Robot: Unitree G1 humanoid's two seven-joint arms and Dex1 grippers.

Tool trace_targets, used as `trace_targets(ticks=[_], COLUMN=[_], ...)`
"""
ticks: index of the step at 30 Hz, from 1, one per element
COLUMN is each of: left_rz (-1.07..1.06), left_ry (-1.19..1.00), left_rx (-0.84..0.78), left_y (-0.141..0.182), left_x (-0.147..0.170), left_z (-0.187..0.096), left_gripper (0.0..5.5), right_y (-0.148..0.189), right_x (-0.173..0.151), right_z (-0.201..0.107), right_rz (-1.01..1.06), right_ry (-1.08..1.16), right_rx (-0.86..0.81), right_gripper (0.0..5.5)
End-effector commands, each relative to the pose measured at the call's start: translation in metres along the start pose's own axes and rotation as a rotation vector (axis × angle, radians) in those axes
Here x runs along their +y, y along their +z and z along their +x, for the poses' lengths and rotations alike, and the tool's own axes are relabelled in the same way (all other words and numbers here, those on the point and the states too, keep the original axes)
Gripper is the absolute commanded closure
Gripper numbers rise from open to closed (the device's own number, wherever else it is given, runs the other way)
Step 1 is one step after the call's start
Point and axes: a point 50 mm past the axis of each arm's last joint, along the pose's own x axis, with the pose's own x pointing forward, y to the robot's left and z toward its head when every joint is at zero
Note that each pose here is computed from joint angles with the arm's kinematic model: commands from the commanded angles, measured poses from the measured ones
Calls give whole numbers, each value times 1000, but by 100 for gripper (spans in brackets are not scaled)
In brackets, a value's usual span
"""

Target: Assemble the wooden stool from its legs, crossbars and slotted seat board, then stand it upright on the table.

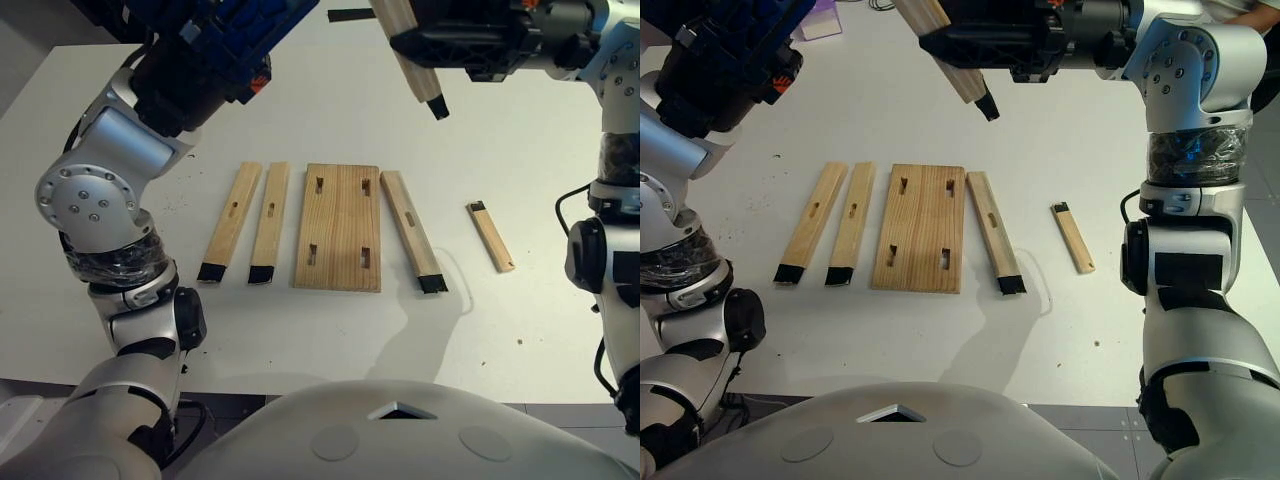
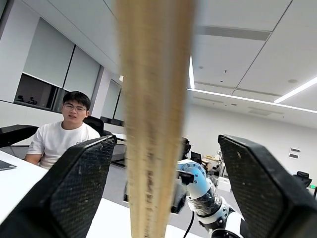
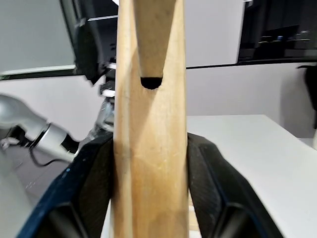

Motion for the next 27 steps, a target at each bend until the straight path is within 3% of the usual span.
trace_targets(ticks=[1,10,19,27], left_rz=[18,72,77,74], left_ry=[-11,-67,-80,-97], left_rx=[51,161,168,170], left_y=[0,-14,-12,-15], left_x=[3,-4,-4,-7], left_z=[-2,0,1,-2], left_gripper=[169,169,169,282], right_y=[-8,-23,-30,-29], right_x=[3,4,9,12], right_z=[-2,0,0,-1], right_rz=[-42,-39,-15,3], right_ry=[19,35,40,39], right_rx=[79,130,130,106], right_gripper=[344,344,344,344])
